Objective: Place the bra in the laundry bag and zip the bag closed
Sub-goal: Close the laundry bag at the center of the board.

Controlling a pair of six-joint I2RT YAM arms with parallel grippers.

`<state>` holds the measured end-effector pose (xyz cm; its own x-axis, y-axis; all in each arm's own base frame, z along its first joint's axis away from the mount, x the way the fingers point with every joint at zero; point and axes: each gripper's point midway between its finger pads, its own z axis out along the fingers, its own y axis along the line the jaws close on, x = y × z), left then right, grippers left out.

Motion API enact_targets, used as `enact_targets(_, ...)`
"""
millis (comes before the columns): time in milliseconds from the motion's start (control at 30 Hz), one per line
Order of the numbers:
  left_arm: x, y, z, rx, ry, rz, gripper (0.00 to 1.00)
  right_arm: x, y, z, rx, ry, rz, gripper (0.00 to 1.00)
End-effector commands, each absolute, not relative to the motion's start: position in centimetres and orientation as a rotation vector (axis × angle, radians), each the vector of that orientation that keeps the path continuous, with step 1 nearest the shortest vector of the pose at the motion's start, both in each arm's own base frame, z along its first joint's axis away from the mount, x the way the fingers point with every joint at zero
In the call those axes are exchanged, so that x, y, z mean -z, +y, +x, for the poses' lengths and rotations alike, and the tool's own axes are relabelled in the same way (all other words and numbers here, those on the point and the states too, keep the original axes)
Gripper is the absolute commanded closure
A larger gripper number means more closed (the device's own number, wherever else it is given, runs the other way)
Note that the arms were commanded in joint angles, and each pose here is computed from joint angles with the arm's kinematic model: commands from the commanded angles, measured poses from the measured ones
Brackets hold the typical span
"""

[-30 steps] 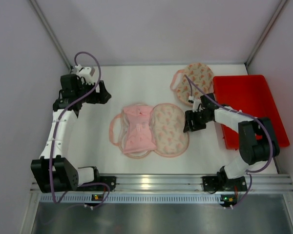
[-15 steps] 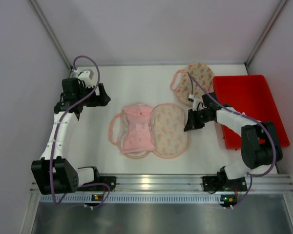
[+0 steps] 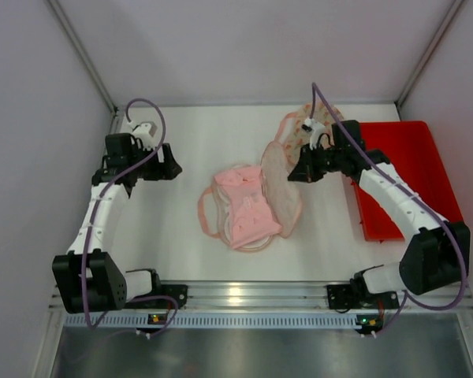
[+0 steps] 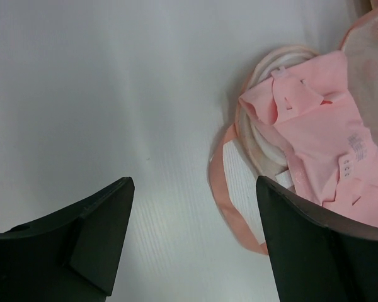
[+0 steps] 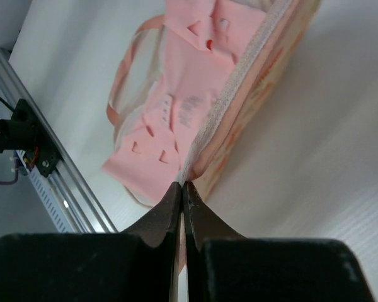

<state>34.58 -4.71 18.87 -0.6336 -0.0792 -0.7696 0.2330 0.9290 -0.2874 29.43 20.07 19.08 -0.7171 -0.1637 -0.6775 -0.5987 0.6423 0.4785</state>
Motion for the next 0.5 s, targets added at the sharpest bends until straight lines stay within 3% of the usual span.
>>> enact_targets(0,-17.4,-5.2,34.4,0.508,2.241,0.087,0.16,-20.6,24.4,29.2,-1.056,2.171,-0.715,1.00)
enact_targets(300,-13.0,-8.4,31.7,0.815,2.395,-0.016,0.25,-17.0,34.6,27.1,-1.177,2.164,-0.984,1.00)
enact_targets(467,-14.5,-11.1,30.7,1.079,2.367,-0.008,0.25,-14.5,39.3,26.5,-1.260,2.196,-1.022,1.00)
